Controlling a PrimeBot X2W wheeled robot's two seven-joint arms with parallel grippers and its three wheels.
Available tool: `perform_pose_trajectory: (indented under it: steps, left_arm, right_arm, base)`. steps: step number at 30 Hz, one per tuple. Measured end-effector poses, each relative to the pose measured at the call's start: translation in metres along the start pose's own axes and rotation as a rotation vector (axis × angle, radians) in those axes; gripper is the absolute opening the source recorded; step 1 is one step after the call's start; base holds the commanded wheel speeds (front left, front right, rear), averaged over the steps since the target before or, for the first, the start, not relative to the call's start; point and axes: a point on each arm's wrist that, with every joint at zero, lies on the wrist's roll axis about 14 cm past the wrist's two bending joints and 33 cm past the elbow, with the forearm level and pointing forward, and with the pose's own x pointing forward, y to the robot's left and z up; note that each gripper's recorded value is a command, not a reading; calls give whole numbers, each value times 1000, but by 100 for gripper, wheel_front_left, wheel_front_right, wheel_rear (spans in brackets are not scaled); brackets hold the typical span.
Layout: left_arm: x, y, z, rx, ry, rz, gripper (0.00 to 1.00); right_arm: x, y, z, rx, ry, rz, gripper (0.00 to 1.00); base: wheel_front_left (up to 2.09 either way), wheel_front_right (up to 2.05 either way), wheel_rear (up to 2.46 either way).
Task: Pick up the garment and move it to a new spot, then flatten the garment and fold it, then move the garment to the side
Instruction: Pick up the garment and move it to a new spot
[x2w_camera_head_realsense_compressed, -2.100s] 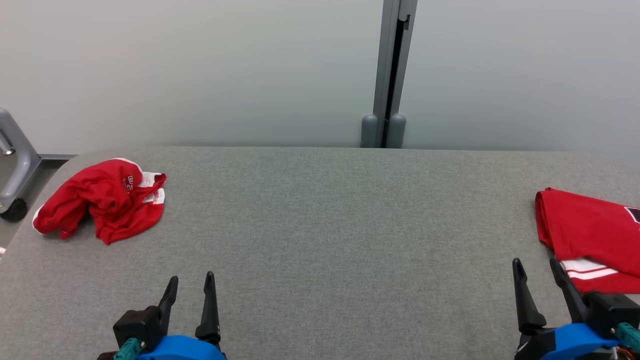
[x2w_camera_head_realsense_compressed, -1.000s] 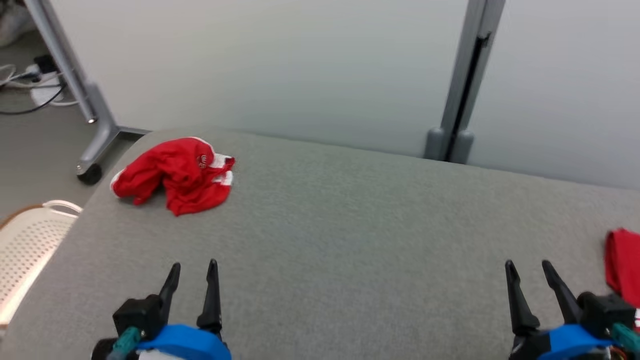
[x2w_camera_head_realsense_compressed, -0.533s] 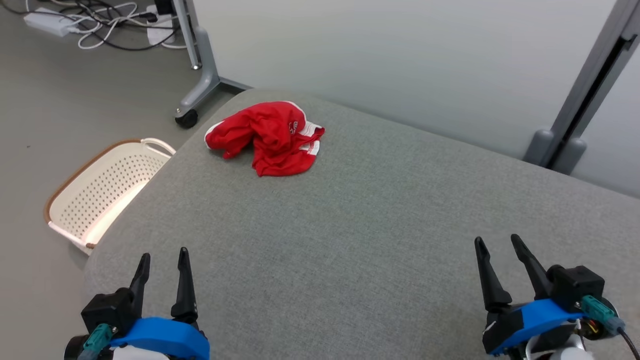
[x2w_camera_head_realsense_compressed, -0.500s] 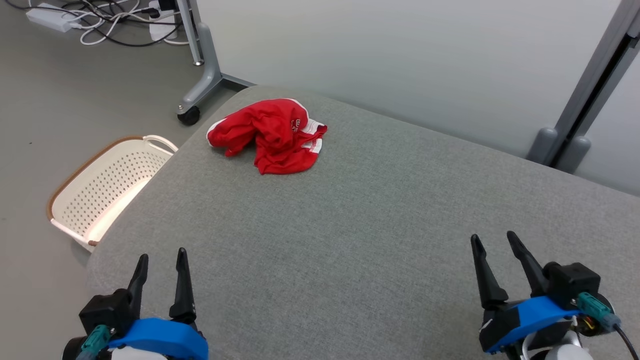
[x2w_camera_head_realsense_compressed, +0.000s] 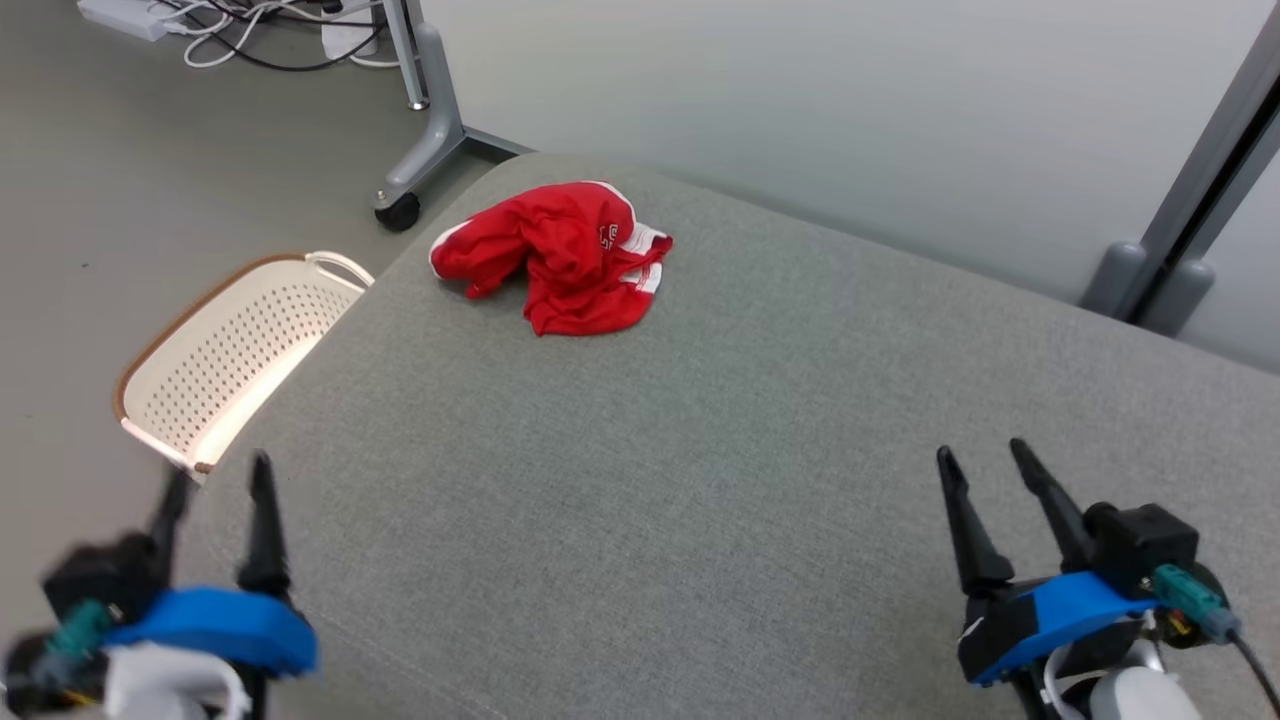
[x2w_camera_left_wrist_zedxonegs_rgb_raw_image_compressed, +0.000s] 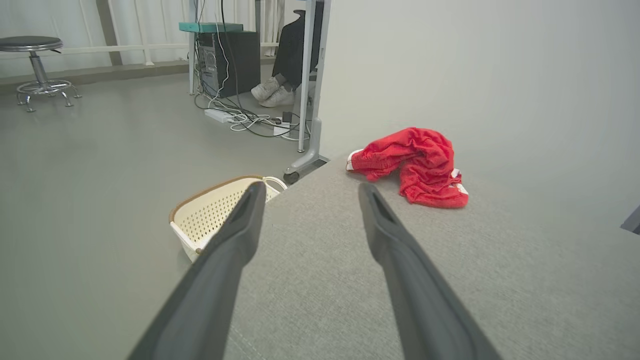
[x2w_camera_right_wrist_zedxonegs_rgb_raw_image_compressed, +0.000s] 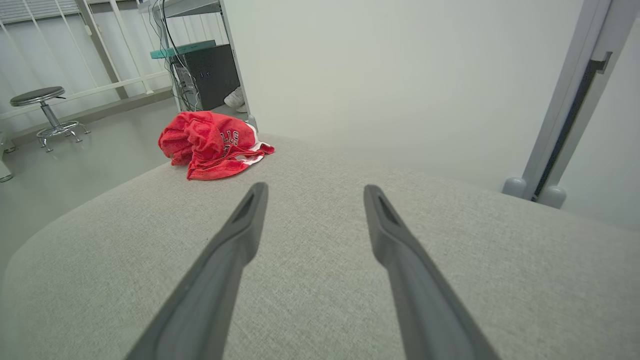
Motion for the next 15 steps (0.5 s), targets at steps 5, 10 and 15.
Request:
perform_pose_trajectory:
  steps: [5, 10, 15]
  left_arm:
    - [64, 3, 50, 188, -48, -50, 100]
    - [145, -35, 71, 314, -19, -152, 100]
    - [210, -83, 58, 321, 63, -230, 100]
  right_arm:
    - [5, -32, -7, -23, 23, -65, 100]
    - [10, -75, -16, -63, 55, -153, 100]
    - [3, -113, -27, -93, 100, -243, 100]
  base:
    - [0, 0, 0]
    - [0, 0, 0]
    - [0, 0, 0]
